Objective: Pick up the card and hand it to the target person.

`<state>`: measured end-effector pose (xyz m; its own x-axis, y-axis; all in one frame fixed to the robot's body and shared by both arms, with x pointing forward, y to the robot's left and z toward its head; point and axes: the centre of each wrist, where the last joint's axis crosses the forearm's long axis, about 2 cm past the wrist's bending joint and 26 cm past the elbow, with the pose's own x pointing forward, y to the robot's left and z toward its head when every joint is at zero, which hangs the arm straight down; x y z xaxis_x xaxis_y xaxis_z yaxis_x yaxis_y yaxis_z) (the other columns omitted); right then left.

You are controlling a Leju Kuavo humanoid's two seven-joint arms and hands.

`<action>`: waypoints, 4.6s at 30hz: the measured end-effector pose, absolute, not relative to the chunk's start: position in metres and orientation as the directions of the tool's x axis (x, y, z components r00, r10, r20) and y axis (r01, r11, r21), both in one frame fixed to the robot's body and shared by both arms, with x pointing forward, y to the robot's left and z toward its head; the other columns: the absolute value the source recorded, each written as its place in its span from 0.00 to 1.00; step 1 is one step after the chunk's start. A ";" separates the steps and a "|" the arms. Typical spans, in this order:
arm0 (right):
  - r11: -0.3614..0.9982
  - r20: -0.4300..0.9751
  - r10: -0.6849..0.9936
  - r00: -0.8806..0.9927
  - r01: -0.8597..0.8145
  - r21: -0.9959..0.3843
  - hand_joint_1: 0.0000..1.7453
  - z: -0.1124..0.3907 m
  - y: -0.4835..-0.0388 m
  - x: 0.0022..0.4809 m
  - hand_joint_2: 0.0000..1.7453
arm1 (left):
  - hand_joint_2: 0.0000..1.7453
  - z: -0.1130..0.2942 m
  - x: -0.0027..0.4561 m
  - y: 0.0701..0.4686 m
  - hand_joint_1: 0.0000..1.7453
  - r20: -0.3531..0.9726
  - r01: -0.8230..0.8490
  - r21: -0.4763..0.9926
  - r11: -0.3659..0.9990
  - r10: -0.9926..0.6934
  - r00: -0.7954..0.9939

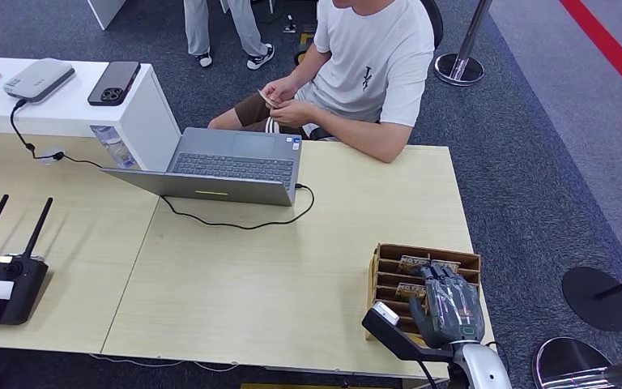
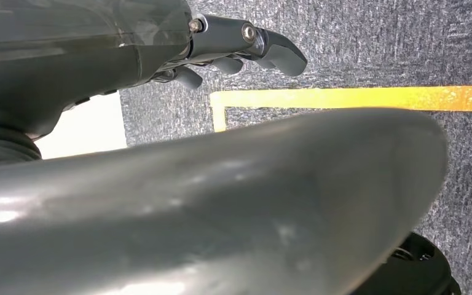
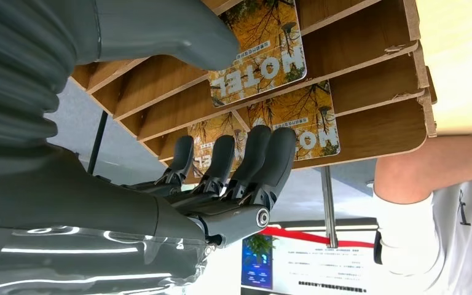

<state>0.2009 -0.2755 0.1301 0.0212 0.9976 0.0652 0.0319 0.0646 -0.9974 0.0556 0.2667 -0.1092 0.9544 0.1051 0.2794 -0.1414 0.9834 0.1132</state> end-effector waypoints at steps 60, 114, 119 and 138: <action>0.073 0.073 0.997 0.022 0.011 -0.997 0.70 0.126 -0.275 0.201 1.00 | 0.00 -0.109 0.055 0.268 0.00 0.272 -0.143 0.115 0.983 0.107 0.956; 0.158 0.159 0.987 -0.039 -0.031 -0.987 0.87 0.124 -0.276 0.202 1.00 | 1.00 -0.110 0.055 0.267 0.00 0.349 -0.115 0.050 0.992 0.090 0.933; 0.265 0.272 0.956 -0.107 -0.077 -0.961 0.87 0.123 -0.276 0.202 1.00 | 1.00 -0.109 0.057 0.269 0.00 0.351 -0.115 0.053 0.992 0.089 0.932; 0.289 0.297 0.948 -0.115 -0.083 -0.954 0.87 0.122 -0.277 0.201 1.00 | 1.00 -0.110 0.056 0.270 0.00 0.347 -0.110 0.056 0.992 0.084 0.934</action>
<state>0.2015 -0.2767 0.1216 -0.1147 0.9480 0.2969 -0.0832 0.2886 -0.9538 0.0557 0.2703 -0.1096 0.9343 0.0838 0.3465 -0.1099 0.9924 0.0562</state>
